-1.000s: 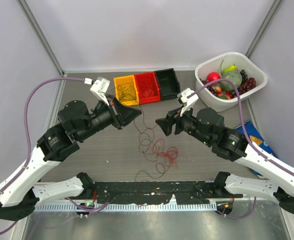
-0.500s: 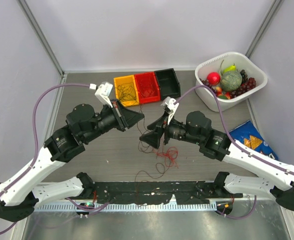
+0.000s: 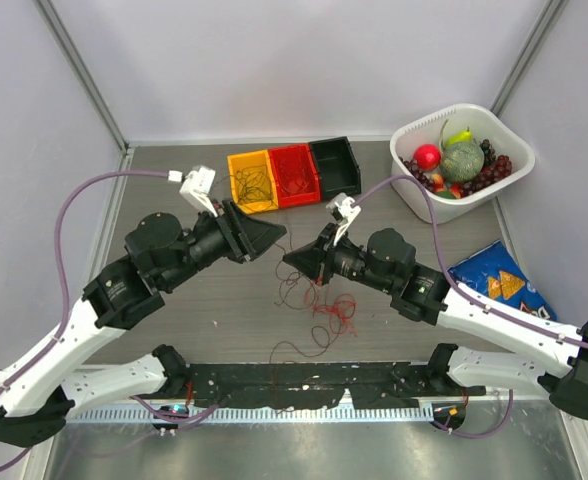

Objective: Untangle the cables

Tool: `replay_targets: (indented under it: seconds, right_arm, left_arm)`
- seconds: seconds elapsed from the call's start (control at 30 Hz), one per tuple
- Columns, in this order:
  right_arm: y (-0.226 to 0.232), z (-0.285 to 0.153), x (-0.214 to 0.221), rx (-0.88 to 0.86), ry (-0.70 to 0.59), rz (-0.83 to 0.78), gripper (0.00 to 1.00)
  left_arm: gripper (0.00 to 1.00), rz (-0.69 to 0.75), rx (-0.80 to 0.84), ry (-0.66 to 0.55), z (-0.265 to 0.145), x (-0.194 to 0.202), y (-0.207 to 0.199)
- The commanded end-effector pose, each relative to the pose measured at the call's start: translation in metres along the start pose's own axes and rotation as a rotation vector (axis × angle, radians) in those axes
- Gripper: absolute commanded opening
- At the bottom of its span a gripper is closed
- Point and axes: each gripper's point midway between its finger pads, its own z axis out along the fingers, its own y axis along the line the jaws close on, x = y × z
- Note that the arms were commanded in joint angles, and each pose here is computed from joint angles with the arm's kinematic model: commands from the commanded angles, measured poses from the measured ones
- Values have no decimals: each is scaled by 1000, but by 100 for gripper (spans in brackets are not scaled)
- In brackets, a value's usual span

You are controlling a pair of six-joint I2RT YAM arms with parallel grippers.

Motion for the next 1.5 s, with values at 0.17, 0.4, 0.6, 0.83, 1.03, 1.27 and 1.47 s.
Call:
replay_targets:
  seconds: [0.17, 0.4, 0.6, 0.83, 1.03, 1.27, 1.47]
  right_arm:
    - [-89, -10, -82, 382, -263, 43, 1]
    - [-213, 4, -131, 656, -331, -59, 1]
    - [-303, 31, -147, 848, -317, -302, 1]
    - [-376, 70, -144, 874, -286, -414, 1]
    - [-428, 86, -137, 895, -306, -420, 1]
    - [-437, 102, -156, 855, -340, -415, 1]
    - [-448, 103, -151, 875, -309, -401, 1]
  left_arm:
    - [85, 101, -209, -225, -55, -26, 57]
    - [88, 100, -312, -127, -57, 22, 105]
    - [94, 50, -272, 52, -37, 90, 128]
    - [95, -3, -253, 115, -28, 129, 147]
    - [94, -23, -279, 120, -32, 134, 153]
    - [94, -41, -307, 109, -46, 134, 159]
    - [94, -44, -340, -15, -67, 106, 161]
